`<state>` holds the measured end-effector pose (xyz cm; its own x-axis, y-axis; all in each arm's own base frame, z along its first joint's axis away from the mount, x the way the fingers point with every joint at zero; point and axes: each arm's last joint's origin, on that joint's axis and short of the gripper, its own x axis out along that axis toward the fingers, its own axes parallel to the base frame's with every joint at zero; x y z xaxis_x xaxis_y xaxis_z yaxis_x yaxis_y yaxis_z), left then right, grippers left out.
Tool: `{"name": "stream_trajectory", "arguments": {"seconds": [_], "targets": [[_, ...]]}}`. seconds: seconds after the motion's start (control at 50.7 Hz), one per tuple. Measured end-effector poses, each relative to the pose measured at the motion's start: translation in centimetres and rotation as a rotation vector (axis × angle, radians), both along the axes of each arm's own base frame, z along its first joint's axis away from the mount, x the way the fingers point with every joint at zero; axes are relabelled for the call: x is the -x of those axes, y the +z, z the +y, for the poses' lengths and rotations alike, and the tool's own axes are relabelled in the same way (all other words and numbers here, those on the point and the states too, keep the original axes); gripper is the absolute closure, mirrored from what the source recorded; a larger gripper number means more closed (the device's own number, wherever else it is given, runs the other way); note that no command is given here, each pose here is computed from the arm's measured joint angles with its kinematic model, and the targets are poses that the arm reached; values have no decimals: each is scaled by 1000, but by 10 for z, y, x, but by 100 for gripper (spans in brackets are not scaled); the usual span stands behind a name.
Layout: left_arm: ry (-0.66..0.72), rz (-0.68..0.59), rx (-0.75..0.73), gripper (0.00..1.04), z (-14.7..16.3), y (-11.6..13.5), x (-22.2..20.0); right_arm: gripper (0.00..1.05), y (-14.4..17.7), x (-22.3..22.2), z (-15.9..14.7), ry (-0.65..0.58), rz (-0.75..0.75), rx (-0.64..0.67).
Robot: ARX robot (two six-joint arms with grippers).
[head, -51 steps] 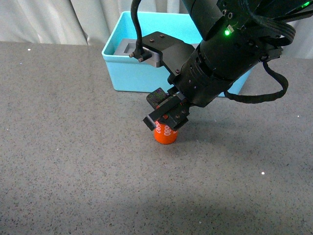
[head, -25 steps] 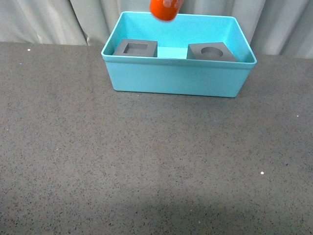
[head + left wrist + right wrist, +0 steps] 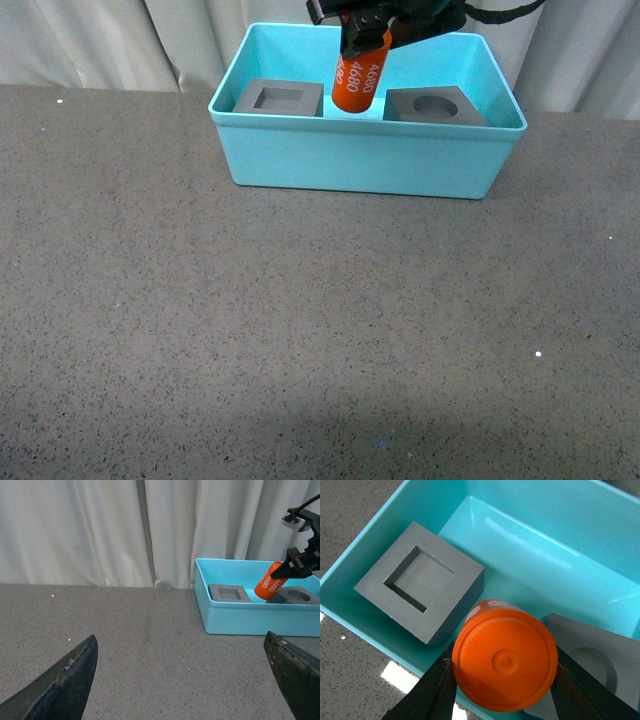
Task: Place gray and orange parts in blue box
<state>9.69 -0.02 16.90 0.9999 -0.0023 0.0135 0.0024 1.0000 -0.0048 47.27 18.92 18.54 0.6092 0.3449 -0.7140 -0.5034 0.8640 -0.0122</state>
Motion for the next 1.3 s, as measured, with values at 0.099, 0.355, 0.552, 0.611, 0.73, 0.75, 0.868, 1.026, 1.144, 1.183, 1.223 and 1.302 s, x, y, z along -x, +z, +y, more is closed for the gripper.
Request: {"name": "stream_trajectory", "arguments": {"seconds": [0.099, 0.355, 0.552, 0.611, 0.73, 0.75, 0.868, 1.026, 1.144, 1.183, 1.223, 1.302], "targets": [[0, 0, 0, 7, 0, 0, 0, 61, -12, -11, 4, 1, 33, 15], [0, 0, 0, 7, 0, 0, 0, 61, -43, -20, 7, -5, 136, 84], [0, 0, 0, 7, 0, 0, 0, 61, -52, -26, 10, -5, 166, 97], [0, 0, 0, 7, 0, 0, 0, 61, -52, -27, 10, -5, 171, 98], [0, 0, 0, 7, 0, 0, 0, 54, -52, -28, 10, 1, 180, 96], [0, 0, 0, 7, 0, 0, 0, 50, -52, -28, 10, 0, 181, 93], [0, 0, 0, 7, 0, 0, 0, 36, -51, -28, 8, 0, 173, 80], [0, 0, 0, 7, 0, 0, 0, 11, -40, -21, -1, -11, 133, 33], [0, 0, 0, 7, 0, 0, 0, 10, -11, -6, -19, -44, 35, -27], [0, 0, 0, 7, 0, 0, 0, 10, 2, 1, -27, -64, -14, -52], [0, 0, 0, 7, 0, 0, 0, 10, 21, 11, -37, -88, -83, -81], [0, 0, 0, 7, 0, 0, 0, 10, 49, 35, -59, -110, -160, -131]]}}
